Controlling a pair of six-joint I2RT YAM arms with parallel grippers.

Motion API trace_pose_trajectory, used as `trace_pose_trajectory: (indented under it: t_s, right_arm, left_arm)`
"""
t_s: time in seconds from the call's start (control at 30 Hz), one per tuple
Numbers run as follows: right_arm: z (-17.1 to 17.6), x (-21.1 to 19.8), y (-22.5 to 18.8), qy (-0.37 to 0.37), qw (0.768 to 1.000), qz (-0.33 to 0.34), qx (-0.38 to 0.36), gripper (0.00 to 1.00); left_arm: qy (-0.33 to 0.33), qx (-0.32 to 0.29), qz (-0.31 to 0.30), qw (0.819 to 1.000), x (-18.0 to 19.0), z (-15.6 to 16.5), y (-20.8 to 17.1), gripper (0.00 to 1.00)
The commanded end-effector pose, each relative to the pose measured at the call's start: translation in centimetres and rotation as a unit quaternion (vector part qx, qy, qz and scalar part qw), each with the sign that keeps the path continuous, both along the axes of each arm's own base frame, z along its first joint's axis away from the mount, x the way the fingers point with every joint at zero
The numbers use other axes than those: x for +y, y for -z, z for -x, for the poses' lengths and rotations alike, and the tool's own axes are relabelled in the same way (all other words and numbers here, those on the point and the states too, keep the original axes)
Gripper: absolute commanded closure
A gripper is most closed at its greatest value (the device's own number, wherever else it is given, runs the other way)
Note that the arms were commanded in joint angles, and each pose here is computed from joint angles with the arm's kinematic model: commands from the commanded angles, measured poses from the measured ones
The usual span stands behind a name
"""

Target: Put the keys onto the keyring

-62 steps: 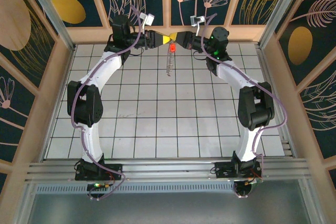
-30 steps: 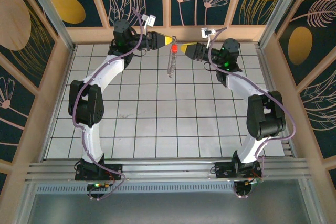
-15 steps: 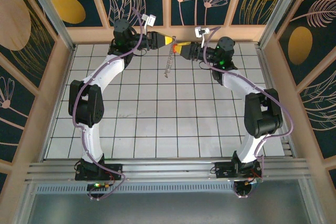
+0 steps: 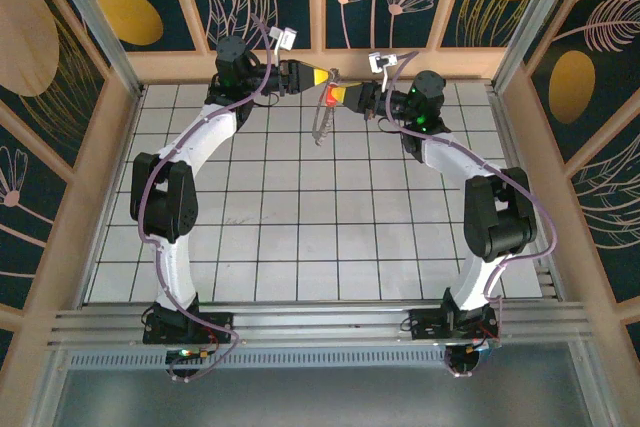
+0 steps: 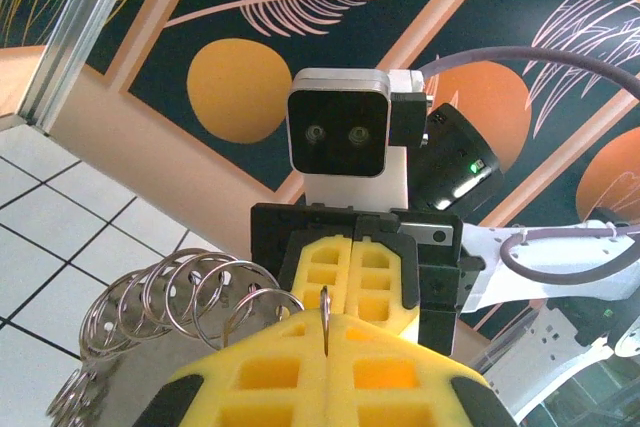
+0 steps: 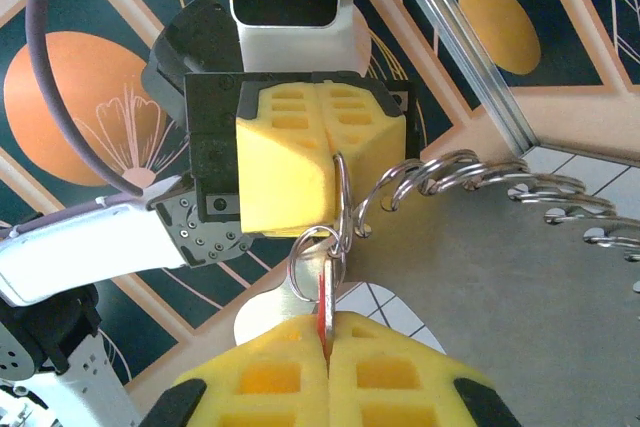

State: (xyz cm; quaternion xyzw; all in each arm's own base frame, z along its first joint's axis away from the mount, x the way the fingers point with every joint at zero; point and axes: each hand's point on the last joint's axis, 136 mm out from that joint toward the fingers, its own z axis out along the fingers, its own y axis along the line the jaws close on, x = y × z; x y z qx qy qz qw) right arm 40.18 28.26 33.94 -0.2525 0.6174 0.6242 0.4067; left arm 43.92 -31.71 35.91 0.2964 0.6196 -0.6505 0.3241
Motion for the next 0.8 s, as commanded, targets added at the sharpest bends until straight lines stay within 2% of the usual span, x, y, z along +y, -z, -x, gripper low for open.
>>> trace_pose_trajectory:
  t_s: [0.0,0.5,0.77]
  right_arm:
    - [1.3,0.2,-1.3,-0.013,0.999,-0.005,-0.035,1.00]
    - [1.3,3.0,1.4,-0.023,1.000,0.007,0.013,1.00]
    - [1.0,1.7,1.9,0.010,1.000,0.013,0.026,1.00]
  left_arm:
    - [-0.007,-0.033,0.015,0.999,0.2,0.2,-2.3,1.00]
    - [-0.029,-0.033,0.035,0.998,0.5,0.2,-2.9,1.00]
    - [-0.029,-0.037,0.039,0.998,0.6,0.4,-2.9,1.00]
